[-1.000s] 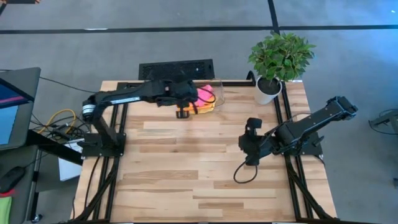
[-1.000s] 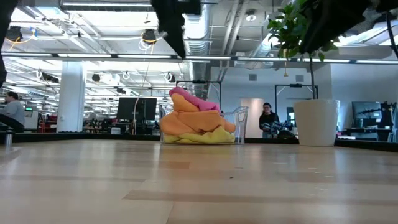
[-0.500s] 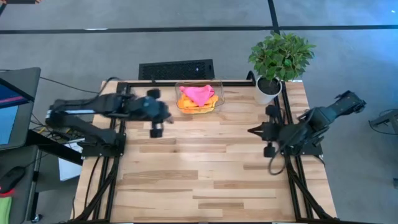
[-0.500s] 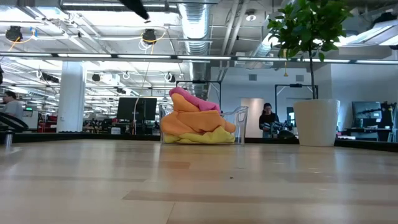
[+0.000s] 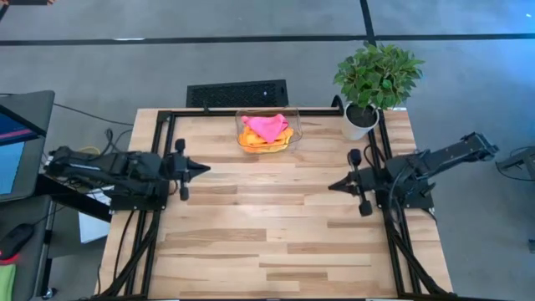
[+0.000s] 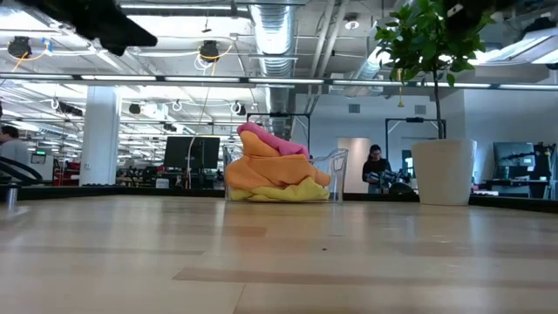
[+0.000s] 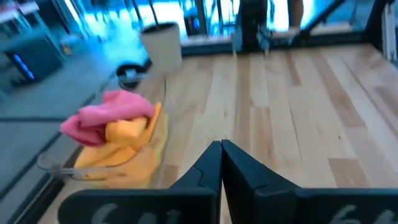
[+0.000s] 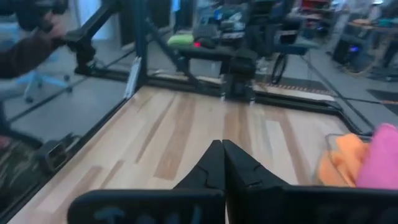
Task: Fold microfiber towels
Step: Return to Home Position
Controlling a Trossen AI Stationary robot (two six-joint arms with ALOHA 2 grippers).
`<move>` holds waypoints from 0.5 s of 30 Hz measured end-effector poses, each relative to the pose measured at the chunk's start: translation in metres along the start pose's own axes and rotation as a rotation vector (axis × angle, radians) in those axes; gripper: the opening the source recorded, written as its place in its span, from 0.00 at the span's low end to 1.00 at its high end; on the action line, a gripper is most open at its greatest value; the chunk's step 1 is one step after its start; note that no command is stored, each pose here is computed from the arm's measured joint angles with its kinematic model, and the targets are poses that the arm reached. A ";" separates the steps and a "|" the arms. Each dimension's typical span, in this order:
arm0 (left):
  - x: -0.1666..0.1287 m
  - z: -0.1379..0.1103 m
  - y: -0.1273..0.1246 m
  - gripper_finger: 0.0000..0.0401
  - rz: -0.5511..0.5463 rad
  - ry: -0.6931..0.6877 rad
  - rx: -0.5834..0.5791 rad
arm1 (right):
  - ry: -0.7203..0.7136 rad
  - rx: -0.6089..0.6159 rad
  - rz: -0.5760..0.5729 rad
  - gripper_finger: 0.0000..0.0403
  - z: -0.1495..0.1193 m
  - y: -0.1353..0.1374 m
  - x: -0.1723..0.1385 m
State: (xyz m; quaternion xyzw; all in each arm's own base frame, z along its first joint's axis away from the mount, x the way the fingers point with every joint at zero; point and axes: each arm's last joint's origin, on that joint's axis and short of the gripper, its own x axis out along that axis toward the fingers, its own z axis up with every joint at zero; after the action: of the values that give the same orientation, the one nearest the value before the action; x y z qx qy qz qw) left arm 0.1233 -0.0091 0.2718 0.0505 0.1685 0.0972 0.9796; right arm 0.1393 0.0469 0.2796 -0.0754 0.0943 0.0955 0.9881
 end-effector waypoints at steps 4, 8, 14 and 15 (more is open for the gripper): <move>-0.012 -0.021 0.004 0.00 -0.002 -0.134 -0.017 | -0.040 0.036 -0.027 0.02 -0.011 -0.007 0.000; -0.023 -0.042 0.008 0.00 -0.002 -0.228 -0.038 | -0.081 0.048 -0.039 0.03 -0.021 -0.011 0.001; -0.029 -0.063 0.010 0.00 0.008 -0.321 -0.071 | -0.126 0.056 -0.068 0.03 -0.039 -0.016 0.005; -0.027 -0.066 0.009 0.00 0.008 -0.292 -0.061 | -0.147 0.056 -0.061 0.03 -0.041 -0.016 0.006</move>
State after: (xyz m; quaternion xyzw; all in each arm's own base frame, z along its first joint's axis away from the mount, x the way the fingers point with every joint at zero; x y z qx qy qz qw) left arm 0.0744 -0.0016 0.2196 0.0349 0.0209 0.0978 0.9944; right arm 0.1413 0.0256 0.2401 -0.0433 0.0218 0.0678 0.9965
